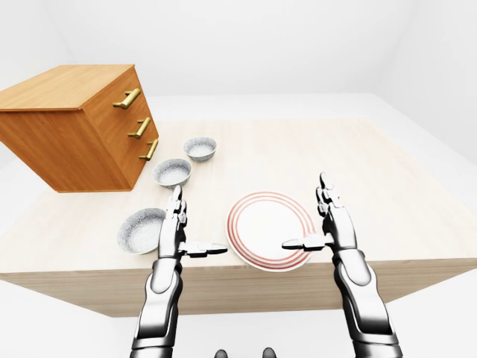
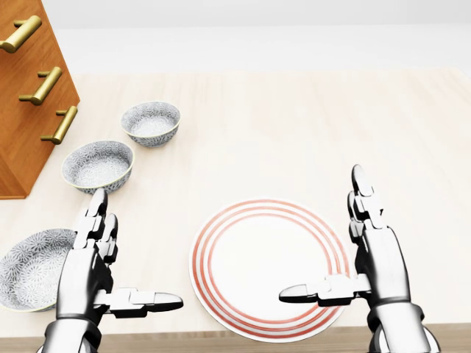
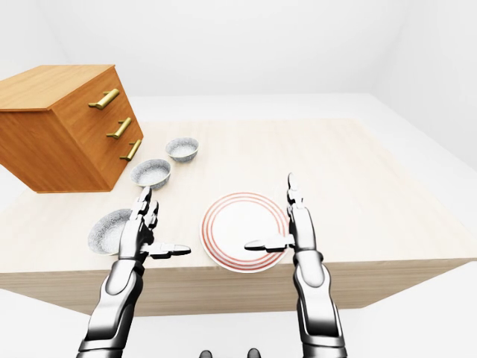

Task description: Put the bowl in the middle on the plate.

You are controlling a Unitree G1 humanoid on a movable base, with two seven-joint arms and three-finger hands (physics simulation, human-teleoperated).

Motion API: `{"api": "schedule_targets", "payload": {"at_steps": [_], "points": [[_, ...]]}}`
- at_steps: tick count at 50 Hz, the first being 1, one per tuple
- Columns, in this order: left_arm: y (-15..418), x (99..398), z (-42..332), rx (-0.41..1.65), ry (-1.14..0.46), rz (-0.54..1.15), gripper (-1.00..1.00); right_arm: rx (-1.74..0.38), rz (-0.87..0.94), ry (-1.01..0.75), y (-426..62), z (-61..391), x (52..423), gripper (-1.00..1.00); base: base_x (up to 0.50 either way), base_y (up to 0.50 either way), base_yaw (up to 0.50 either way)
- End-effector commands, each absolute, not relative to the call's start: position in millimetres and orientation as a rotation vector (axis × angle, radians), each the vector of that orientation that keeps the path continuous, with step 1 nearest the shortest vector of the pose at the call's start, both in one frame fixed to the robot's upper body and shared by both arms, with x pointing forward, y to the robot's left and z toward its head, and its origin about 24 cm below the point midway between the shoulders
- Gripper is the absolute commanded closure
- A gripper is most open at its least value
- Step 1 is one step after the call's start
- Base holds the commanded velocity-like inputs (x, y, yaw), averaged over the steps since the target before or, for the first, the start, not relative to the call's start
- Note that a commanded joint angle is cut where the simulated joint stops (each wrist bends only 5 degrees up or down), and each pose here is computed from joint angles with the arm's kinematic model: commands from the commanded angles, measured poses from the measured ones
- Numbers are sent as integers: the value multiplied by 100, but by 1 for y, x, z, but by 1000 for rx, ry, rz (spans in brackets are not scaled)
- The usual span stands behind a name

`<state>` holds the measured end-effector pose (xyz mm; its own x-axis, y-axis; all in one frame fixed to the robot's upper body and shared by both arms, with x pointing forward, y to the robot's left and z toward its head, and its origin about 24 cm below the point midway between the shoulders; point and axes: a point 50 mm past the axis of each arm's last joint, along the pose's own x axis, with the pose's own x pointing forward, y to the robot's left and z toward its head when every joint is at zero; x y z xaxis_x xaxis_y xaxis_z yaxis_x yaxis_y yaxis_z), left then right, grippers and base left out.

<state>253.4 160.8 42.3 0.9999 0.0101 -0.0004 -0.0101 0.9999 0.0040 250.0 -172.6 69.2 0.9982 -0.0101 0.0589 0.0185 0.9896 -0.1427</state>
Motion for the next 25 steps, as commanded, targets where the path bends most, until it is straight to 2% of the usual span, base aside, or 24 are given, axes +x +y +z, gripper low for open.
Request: {"api": "schedule_targets", "payload": {"at_steps": [1,4,7,13,17,25], "points": [[161,254,42,6,0,10,-100,-244,-18,-130,-186,90,244,-100,0,0,0],[161,254,42,6,0,10,-100,-244,-18,-129,-186,90,244,-100,0,0,0],[161,256,38,13,-2,10,-100,-289,-16,-193,-202,109,238,-100,0,0,0],[160,252,44,13,-2,13,-100,-354,-23,-186,-215,114,233,-100,0,0,0],[160,254,41,16,-2,11,-100,-459,-21,-320,-221,151,218,-100,0,0,0],[160,252,42,15,-4,12,-100,-506,-9,-302,-225,153,211,-100,0,0,0]]}}
